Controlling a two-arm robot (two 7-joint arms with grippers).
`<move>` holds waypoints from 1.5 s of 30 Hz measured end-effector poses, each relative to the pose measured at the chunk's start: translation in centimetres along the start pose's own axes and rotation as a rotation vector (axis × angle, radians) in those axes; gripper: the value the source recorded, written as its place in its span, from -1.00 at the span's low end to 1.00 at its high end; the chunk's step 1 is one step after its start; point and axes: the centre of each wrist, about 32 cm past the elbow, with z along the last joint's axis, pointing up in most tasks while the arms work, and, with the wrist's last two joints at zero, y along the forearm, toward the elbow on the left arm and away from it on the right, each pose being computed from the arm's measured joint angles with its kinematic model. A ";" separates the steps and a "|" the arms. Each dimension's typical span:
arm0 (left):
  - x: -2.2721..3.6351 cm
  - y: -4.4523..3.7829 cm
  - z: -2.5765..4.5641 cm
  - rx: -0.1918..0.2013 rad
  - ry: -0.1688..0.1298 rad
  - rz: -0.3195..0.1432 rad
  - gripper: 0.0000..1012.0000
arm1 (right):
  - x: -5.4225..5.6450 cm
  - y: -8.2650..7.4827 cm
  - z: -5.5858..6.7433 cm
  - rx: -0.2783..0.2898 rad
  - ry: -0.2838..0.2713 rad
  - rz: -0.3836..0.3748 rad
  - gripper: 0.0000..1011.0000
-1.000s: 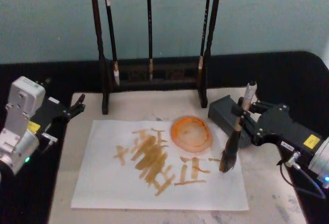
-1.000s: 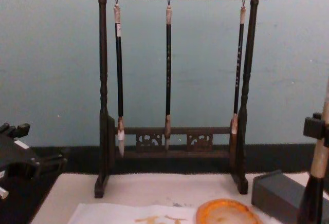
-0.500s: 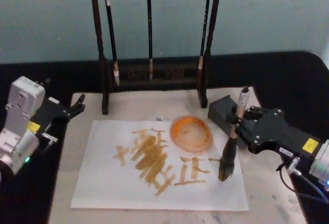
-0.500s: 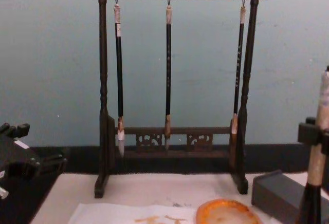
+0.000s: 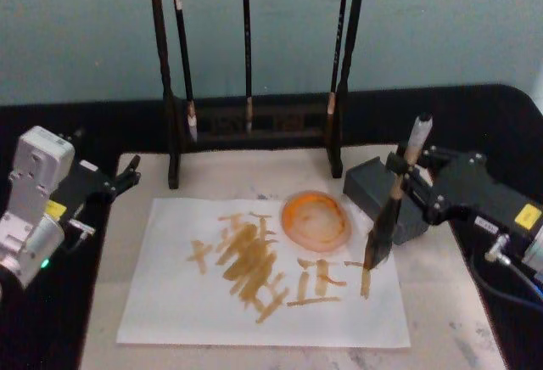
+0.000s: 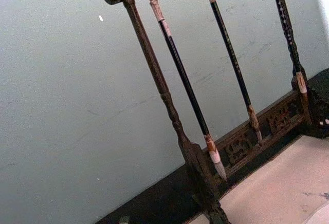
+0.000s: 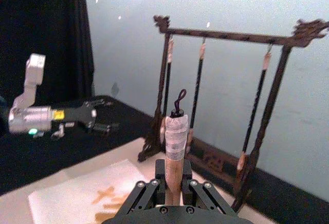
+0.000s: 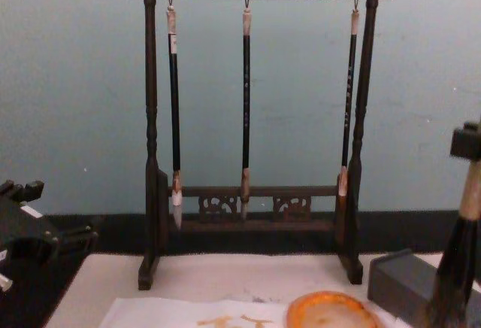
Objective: Pick up the brush from the inkstone, write on the paper, then place the brush back to its original position.
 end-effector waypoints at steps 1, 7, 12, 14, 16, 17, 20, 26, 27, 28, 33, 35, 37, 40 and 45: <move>0.00 0.00 0.00 0.000 0.000 0.000 1.00 | 0.1 0.0 0.0 0.007 0.002 -0.005 -0.65; 0.00 0.00 0.00 0.000 0.000 0.000 1.00 | 1.1 0.6 0.1 0.070 0.037 -0.057 -0.65; 0.00 0.00 0.00 0.000 0.000 0.000 1.00 | 1.9 1.2 0.0 0.102 0.065 -0.090 -0.65; 0.00 0.00 0.00 0.000 0.000 0.000 1.00 | 2.4 1.6 -0.2 0.114 0.083 -0.102 -0.65; 0.00 0.00 0.00 0.000 0.000 0.000 1.00 | 2.6 1.9 -0.3 0.121 0.093 -0.111 -0.65; 0.00 0.00 0.00 0.000 0.000 0.000 1.00 | 2.8 2.2 -0.5 0.124 0.106 -0.124 -0.65; 0.00 0.00 0.00 0.000 0.000 0.000 0.99 | 3.1 2.7 -0.7 0.130 0.132 -0.137 -0.65; 0.00 0.00 0.00 0.000 0.000 0.000 1.00 | 4.0 3.9 -1.5 0.154 0.247 -0.169 -0.65; 0.00 0.00 0.00 0.000 0.000 0.000 1.00 | 4.3 4.3 -1.6 0.162 0.277 -0.177 -0.65; 0.00 0.00 0.00 0.000 0.000 0.000 1.00 | 4.4 4.4 -1.7 0.165 0.293 -0.181 -0.65; 0.00 0.00 0.00 0.000 0.000 0.000 1.00 | 5.3 5.4 -2.0 0.182 0.379 -0.190 -0.65; 0.00 0.00 0.00 0.000 0.000 0.000 1.00 | 5.7 5.8 -2.2 0.185 0.423 -0.194 -0.65; 0.00 0.00 0.00 0.000 0.000 0.000 1.00 | 5.9 6.1 -2.3 0.187 0.444 -0.196 -0.65; 0.00 0.00 0.00 0.000 0.000 0.000 1.00 | 6.6 6.8 -2.7 0.186 0.487 -0.209 -0.65; 0.00 0.00 0.00 0.000 0.000 0.000 1.00 | 7.2 7.5 -3.2 0.179 0.533 -0.212 -0.65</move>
